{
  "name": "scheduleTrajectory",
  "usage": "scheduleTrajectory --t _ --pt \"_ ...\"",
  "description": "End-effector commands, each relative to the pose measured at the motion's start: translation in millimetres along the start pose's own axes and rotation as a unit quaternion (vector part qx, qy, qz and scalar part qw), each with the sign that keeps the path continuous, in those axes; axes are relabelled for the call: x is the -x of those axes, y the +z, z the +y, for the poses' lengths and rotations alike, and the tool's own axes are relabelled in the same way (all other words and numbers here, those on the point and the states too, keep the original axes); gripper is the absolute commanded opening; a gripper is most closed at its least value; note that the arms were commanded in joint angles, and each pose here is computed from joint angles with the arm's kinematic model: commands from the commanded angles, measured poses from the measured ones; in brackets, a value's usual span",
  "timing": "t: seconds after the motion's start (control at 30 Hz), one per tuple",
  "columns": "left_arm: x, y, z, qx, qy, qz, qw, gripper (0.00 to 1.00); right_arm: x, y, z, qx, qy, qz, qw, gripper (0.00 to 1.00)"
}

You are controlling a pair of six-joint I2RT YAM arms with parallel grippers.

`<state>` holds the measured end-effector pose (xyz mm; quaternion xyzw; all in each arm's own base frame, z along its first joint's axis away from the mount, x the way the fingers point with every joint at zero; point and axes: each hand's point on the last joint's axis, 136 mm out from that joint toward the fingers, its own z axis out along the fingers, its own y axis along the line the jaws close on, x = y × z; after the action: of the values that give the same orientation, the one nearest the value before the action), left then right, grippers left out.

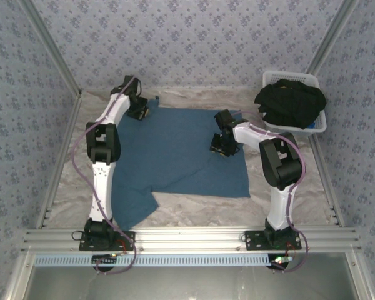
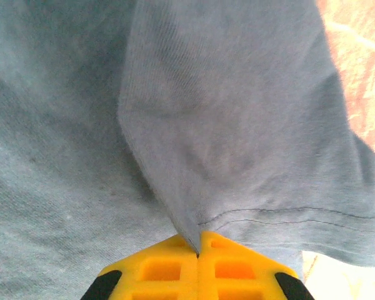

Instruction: Fold and stack the t-shirts

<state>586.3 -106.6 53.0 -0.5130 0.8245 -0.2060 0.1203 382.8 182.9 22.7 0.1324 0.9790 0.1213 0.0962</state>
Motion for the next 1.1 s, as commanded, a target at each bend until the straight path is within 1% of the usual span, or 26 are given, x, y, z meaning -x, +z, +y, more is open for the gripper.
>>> scheduleTrajectory --t 0.0,0.13,0.2,0.33,0.37,0.4,0.43,0.47,0.5,0.53,0.57,0.6,0.63,0.67,0.77,0.83,0.9,0.93,1.0,1.03,1.07 --pt "12.9 -29.5 4.7 0.023 -0.076 -0.008 0.997 0.0 -25.6 22.1 -22.5 -0.036 0.001 0.053 0.998 0.39" --pt "41.1 -28.6 -27.4 -0.048 -0.072 -0.008 0.996 0.0 -25.7 22.3 -20.6 -0.032 0.002 0.055 0.998 0.39" --pt "61.1 -26.5 -41.1 -0.085 -0.075 -0.017 0.993 0.0 -25.1 22.0 -18.1 -0.026 -0.001 0.057 0.998 0.39" --pt "101.0 -21.4 -64.1 -0.156 -0.095 -0.036 0.983 0.0 -25.8 24.9 -10.8 -0.01 -0.005 0.068 0.998 0.4" --pt "111.2 -20.5 -74.4 -0.185 -0.096 -0.042 0.977 0.0 -26.1 25.7 -8.6 -0.005 -0.005 0.071 0.997 0.4" --pt "119.9 -19.8 -82.1 -0.211 -0.101 -0.041 0.971 0.03 -25.7 27.1 -7.5 -0.003 -0.006 0.073 0.997 0.4" --pt "127.9 -18.1 -87.2 -0.23 -0.109 -0.04 0.966 0.15 -24.6 27.6 -5.1 0.001 -0.009 0.073 0.997 0.4" --pt "133.0 -19.0 -92.9 -0.248 -0.108 -0.038 0.962 0.29 -24.4 27.7 -3.7 0.002 -0.011 0.073 0.997 0.4" --pt "136.7 -25.9 -100.0 -0.264 -0.103 -0.041 0.958 0.45 -24.2 26.9 -2.4 0.005 -0.011 0.074 0.997 0.41" --pt "139.2 -32.1 -102.7 -0.269 -0.094 -0.044 0.957 0.56 -23.5 24.6 -0.6 0.009 -0.012 0.073 0.997 0.41" --pt "139.0 -42.6 -107.8 -0.278 -0.081 -0.046 0.956 0.6 -22.4 22.0 0.6 0.012 -0.011 0.07 0.997 0.41" --pt "137.0 -55.2 -112.5 -0.284 -0.063 -0.046 0.956 0.66 -19.5 18.4 2.7 0.016 -0.014 0.063 0.998 0.42" --pt "132.4 -65.7 -112.0 -0.276 -0.044 -0.047 0.959 0.68 -16.7 13.6 4.5 0.018 -0.017 0.055 0.998 0.42" --pt "127.0 -75.0 -108.6 -0.261 -0.025 -0.048 0.964 0.69 -13.3 8.6 5.2 0.019 -0.018 0.048 0.999 0.43" --pt "99.7 -100.8 -68.6 -0.147 0.042 -0.053 0.987 0.67 -5.8 -8.8 -1.6 0.001 -0.015 0.028 0.999 0.43" --pt "72.5 -111.6 -38.2 -0.068 0.085 -0.042 0.993 0.61 0.2 -24.6 -11.9 -0.019 -0.009 0.007 1.0 0.43" --pt "43.1 -114.5 -14.3 -0.023 0.11 -0.019 0.994 0.56 4.4 -39.3 -23.2 -0.04 0.002 -0.009 0.999 0.43" --pt "27.5 -112.1 -0.5 -0.013 0.111 -0.005 0.994 0.54 7.3 -47.0 -25.5 -0.047 0.002 -0.02 0.999 0.43" --pt "3.4 -103.7 29.5 -0.009 0.086 0.022 0.996 0.48 11.6 -57.5 -28.0 -0.057 0.003 -0.036 0.998 0.44" --pt "-7.9 -96.4 50.7 -0.001 0.07 0.04 0.997 0.46 14.1 -58.9 -25.5 -0.051 0.006 -0.039 0.998 0.44" --pt "-13.8 -92.0 63.9 0.004 0.065 0.05 0.997 0.45 16.1 -58.6 -22.8 -0.045 0.007 -0.039 0.998 0.45"
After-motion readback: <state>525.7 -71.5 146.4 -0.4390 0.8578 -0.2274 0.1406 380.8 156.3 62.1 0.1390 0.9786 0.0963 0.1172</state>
